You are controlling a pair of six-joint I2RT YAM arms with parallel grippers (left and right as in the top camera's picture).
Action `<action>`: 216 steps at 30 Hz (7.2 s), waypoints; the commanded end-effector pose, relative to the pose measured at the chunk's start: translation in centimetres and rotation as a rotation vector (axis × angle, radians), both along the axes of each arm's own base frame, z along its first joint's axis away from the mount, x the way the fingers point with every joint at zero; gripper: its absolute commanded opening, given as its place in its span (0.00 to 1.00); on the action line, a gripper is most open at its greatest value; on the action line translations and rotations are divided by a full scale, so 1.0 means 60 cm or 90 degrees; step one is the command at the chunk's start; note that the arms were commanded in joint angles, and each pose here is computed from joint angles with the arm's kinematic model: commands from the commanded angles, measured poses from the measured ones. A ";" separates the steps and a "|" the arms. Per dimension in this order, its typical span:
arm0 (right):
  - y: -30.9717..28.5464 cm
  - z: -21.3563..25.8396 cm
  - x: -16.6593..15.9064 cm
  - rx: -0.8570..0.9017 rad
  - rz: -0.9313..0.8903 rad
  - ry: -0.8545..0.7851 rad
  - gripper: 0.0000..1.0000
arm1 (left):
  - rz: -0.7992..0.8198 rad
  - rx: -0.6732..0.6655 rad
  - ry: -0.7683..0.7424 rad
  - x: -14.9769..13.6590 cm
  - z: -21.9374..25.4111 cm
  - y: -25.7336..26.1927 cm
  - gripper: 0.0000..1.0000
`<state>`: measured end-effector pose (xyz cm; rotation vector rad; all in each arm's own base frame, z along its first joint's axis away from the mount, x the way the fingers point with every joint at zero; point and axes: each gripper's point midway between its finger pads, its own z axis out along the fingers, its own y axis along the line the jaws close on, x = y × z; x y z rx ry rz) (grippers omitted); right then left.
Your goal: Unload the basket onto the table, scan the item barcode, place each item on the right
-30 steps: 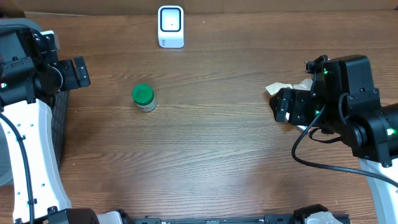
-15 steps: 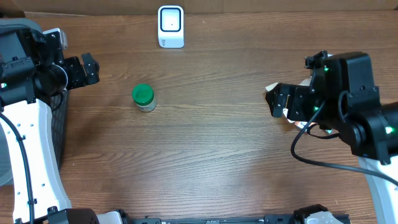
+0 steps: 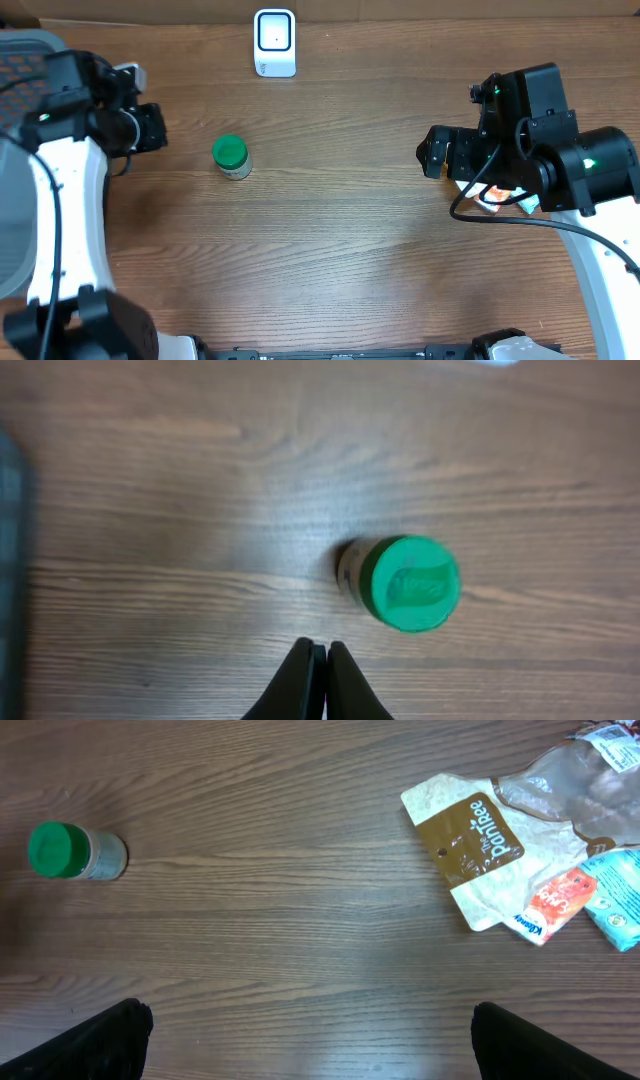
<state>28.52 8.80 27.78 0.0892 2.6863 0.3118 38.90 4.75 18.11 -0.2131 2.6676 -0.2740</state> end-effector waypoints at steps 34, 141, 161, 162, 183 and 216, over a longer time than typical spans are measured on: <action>0.002 0.011 -0.004 0.001 0.009 -0.009 1.00 | -0.229 0.070 0.104 0.083 -0.254 -0.125 0.04; 0.327 -0.262 0.164 -0.086 0.302 -0.027 0.95 | -0.049 0.130 0.040 0.089 -0.031 0.023 0.99; 0.363 -0.314 0.158 -0.112 0.375 -0.025 0.92 | -0.049 0.129 0.040 0.089 -0.031 0.023 0.99; 0.363 -0.315 0.158 -0.113 0.375 -0.024 0.92 | -0.049 0.130 0.040 0.089 -0.031 0.023 1.00; 0.315 -0.361 0.144 -0.204 0.358 0.041 0.80 | -0.049 0.130 0.040 0.089 -0.031 0.023 1.00; 0.354 -0.345 0.000 -0.140 1.207 -0.074 0.85 | -0.049 0.130 0.040 0.089 -0.031 0.023 0.99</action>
